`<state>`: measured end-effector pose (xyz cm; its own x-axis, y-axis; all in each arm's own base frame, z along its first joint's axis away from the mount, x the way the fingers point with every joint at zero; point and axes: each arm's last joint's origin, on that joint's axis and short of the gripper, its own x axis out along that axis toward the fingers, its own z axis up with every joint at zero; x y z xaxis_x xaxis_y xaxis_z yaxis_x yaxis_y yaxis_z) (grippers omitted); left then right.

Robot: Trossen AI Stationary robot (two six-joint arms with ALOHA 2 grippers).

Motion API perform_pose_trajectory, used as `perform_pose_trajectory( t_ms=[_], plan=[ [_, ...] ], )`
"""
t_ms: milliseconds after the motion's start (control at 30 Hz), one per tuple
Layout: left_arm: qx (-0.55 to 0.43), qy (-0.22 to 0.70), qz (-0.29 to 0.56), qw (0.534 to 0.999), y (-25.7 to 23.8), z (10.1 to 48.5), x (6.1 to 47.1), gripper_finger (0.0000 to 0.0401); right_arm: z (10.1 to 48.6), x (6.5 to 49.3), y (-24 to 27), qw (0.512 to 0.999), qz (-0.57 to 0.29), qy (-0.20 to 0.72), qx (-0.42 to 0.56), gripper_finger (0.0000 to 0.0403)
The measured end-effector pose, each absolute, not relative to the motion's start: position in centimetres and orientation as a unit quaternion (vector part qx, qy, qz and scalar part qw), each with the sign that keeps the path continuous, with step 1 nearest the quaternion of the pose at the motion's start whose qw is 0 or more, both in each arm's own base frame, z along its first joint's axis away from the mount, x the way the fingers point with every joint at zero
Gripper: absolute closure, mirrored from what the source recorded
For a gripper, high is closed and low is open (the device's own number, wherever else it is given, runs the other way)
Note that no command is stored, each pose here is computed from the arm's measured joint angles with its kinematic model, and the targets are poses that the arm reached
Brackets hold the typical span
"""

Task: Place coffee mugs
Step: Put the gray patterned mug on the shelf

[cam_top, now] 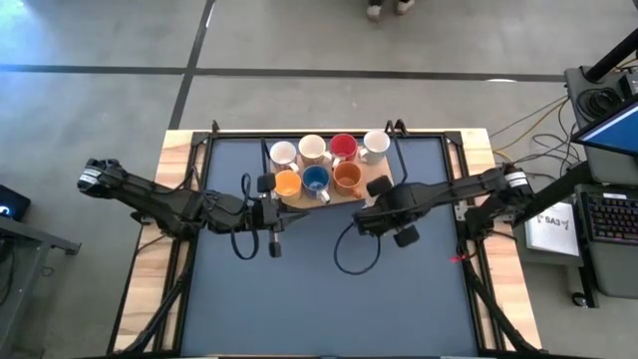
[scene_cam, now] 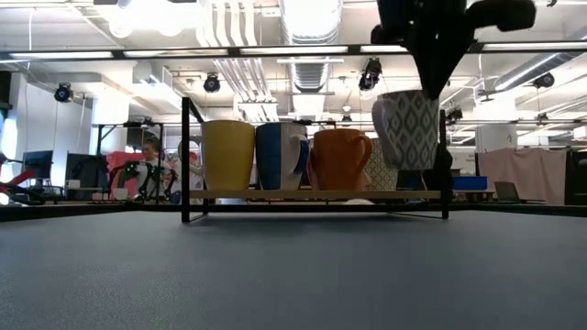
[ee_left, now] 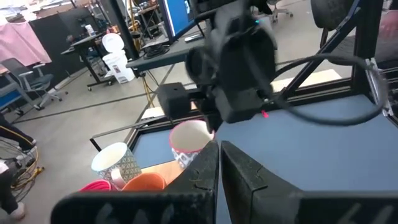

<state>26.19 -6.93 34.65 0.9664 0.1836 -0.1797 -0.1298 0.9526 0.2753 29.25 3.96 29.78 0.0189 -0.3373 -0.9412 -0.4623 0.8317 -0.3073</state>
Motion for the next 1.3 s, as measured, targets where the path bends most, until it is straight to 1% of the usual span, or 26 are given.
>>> perform_pose_trajectory(
  t_ms=[200, 367, 567, 700, 1000, 1300],
  plan=[
    [0.133, 0.103, 0.08, 0.983, -6.9, 34.6, 26.2, 0.0401, 29.2, 29.3, 1.6, 0.645, 0.029, 0.716, -0.266, 0.0392],
    [0.134, 0.103, 0.079, 0.982, -6.9, 34.6, 26.2, 0.0401, 29.2, 29.3, -0.3, 0.657, 0.016, 0.709, -0.258, 0.0392],
    [0.134, 0.105, 0.079, 0.982, -6.9, 34.6, 26.2, 0.0401, 28.6, 29.0, -2.4, 0.658, 0.005, 0.713, -0.24, 0.0392],
    [0.135, 0.106, 0.079, 0.982, -6.9, 34.6, 26.2, 0.0401, 28.2, 28.8, -3.5, 0.655, 0.0, 0.718, -0.233, 0.0392],
    [0.135, 0.107, 0.079, 0.982, -6.9, 34.6, 26.2, 0.0401, 28.1, 29.0, -5.8, 0.669, -0.011, 0.707, -0.229, 0.0392],
    [0.137, 0.107, 0.079, 0.982, -6.9, 34.6, 26.2, 0.0401, 27.6, 28.7, -7.1, 0.674, -0.018, 0.711, -0.201, 0.0388]
  ],
)
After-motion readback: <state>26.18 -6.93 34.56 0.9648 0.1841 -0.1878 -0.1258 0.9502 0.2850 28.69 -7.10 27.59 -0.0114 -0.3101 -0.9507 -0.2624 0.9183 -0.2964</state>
